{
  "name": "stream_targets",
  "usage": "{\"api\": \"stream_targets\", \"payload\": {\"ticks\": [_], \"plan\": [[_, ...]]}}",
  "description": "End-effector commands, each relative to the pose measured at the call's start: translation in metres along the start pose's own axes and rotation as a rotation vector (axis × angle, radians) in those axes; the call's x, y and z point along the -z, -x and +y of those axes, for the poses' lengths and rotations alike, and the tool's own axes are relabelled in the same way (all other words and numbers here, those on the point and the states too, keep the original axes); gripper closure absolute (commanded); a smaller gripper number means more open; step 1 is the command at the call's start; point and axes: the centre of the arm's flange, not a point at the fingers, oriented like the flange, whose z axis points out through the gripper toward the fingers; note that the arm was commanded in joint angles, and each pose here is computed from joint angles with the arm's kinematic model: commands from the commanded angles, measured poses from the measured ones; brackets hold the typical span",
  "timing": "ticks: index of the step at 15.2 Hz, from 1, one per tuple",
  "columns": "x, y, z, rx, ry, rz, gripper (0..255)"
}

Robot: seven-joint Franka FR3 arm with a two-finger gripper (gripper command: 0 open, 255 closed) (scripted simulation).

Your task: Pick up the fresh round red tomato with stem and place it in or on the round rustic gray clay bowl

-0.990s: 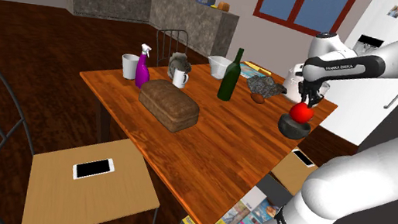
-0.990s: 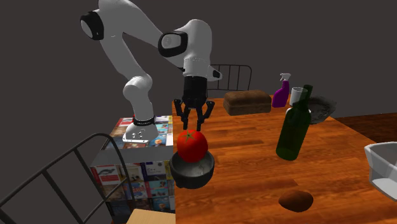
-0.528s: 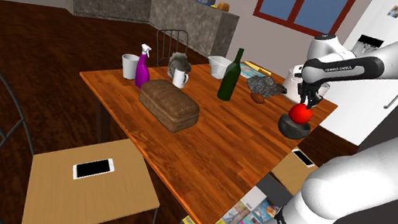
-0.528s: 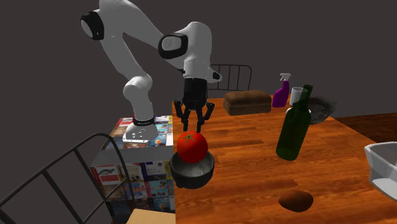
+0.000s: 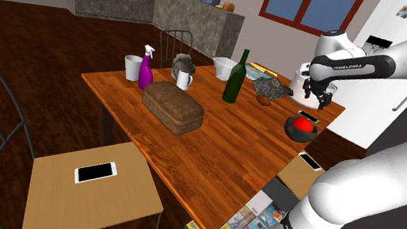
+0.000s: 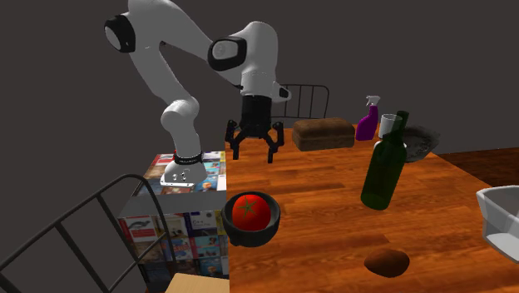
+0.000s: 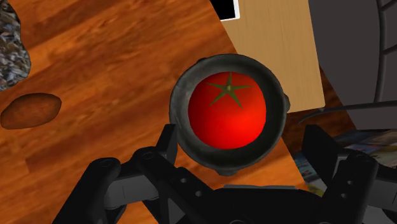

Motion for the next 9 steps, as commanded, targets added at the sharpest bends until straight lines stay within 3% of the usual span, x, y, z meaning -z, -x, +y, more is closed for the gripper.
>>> {"api": "stream_targets", "payload": {"ticks": [1,9], "plan": [[0.023,0.0,-0.002,0.0,-0.002,0.0,0],[0.033,0.0,-0.002,0.0,-0.002,0.0,0]]}}
